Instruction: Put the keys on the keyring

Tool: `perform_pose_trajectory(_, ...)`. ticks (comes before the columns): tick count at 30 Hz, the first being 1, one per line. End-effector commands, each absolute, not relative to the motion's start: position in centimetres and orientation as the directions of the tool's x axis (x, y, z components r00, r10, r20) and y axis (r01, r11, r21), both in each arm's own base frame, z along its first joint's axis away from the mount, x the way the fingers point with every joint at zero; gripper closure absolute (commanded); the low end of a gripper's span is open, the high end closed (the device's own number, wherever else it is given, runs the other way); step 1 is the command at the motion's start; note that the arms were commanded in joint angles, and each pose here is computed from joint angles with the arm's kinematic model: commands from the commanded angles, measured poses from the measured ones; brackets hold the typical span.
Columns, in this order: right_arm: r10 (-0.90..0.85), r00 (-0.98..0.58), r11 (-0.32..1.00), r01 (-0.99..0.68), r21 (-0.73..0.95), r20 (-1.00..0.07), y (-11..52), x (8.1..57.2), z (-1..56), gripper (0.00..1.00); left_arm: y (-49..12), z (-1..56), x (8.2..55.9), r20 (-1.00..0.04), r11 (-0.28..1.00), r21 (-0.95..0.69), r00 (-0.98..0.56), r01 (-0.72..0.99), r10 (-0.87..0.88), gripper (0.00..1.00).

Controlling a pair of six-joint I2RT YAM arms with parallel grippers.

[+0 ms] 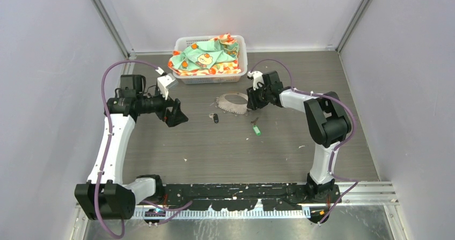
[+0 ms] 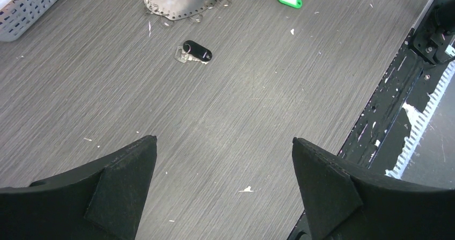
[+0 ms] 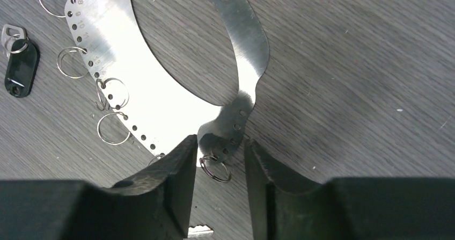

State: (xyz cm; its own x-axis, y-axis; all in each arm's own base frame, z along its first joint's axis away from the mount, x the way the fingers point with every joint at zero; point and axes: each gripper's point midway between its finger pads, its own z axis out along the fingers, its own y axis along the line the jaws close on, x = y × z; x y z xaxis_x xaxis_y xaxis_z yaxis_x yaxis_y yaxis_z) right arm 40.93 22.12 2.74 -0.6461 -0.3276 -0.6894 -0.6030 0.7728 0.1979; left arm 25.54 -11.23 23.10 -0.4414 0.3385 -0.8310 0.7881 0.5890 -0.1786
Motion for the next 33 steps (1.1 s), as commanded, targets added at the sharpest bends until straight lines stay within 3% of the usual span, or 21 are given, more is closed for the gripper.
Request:
perform_pose_trajectory(1, -0.305, -0.623, 0.78, -0.598, 0.187, -0.72, 22.2, 42.0, 4.0, 0.61, -11.6, 24.5, 25.7, -0.85, 0.57, -0.166, -0.41, 0.805, 0.332, 0.02)
perform_pose_trajectory(8, -0.281, -0.618, 0.803, -0.57, 0.172, -0.734, 21.6, 41.4, 5.1, 0.66, -11.6, 24.5, 25.7, -0.851, 0.573, -0.161, -0.408, 0.803, 0.332, 0.03)
perform_pose_trajectory(27, -0.31, -0.64, 0.817, -0.558, 0.147, -0.703, 20.8, 40.7, 6.5, 0.59, -11.5, 24.6, 25.5, -0.854, 0.576, -0.149, -0.398, 0.804, 0.336, 0.03)
perform_pose_trajectory(33, -0.326, -0.65, 0.809, -0.567, 0.153, -0.687, 21.2, 40.9, 6.0, 0.64, -11.4, 24.6, 25.4, -0.852, 0.577, -0.138, -0.393, 0.805, 0.344, 0.04)
